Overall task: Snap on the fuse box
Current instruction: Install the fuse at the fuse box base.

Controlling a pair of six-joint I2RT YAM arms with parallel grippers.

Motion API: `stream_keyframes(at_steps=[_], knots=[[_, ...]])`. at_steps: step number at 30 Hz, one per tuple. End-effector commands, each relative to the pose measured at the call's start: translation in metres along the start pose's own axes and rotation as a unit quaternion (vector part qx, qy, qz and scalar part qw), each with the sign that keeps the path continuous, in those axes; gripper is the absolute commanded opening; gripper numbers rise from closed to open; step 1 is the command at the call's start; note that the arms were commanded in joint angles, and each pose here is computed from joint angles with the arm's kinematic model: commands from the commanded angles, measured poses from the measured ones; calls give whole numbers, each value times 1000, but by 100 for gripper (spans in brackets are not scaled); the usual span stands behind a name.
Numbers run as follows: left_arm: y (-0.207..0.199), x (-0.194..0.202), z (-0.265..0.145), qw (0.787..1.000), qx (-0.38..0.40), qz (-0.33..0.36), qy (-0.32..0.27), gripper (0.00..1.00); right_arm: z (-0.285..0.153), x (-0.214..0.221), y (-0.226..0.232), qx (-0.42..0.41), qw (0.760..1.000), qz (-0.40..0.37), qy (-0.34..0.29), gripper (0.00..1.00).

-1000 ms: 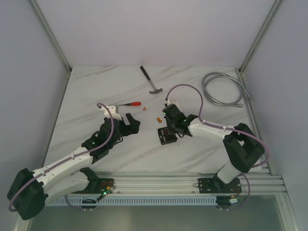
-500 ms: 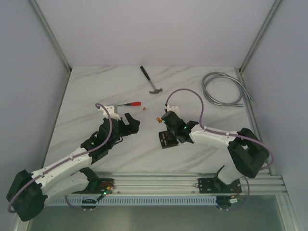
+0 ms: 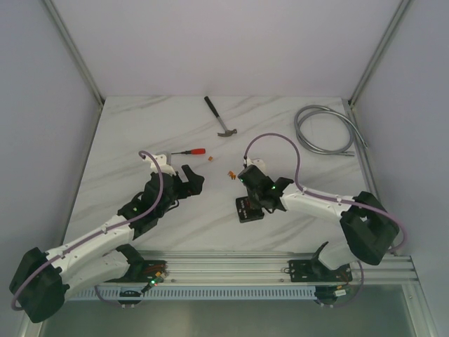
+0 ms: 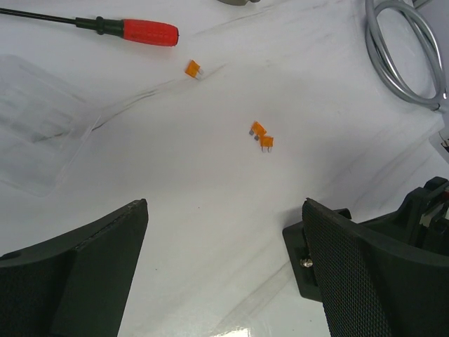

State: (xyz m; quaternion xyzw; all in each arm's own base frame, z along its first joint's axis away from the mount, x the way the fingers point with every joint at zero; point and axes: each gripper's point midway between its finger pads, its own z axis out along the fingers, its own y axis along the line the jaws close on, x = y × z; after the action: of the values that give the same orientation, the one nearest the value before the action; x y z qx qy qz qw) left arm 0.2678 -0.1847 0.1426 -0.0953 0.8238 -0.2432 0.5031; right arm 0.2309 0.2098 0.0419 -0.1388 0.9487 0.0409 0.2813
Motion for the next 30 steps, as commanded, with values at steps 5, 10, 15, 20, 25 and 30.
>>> stream_keyframes(at_steps=[5,10,15,20,25,30], knots=[[2,3,0,1000,0,2,6,100,-13,-9,0,9,1000,-12,15,30],[0,4,1,1000,2,4,10,100,-19,-14,1,3,1000,-8,23,30],[-4,10,5,1000,5,7,27,100,-15,-14,-2,4,999,-2,47,23],[-10,17,10,999,15,7,49,100,-14,-16,1,-2,998,-5,60,19],[-16,24,14,997,23,4,69,100,-6,-8,-2,7,996,-9,87,17],[-21,28,16,996,31,1,80,100,-6,-6,-1,3,996,-8,93,14]])
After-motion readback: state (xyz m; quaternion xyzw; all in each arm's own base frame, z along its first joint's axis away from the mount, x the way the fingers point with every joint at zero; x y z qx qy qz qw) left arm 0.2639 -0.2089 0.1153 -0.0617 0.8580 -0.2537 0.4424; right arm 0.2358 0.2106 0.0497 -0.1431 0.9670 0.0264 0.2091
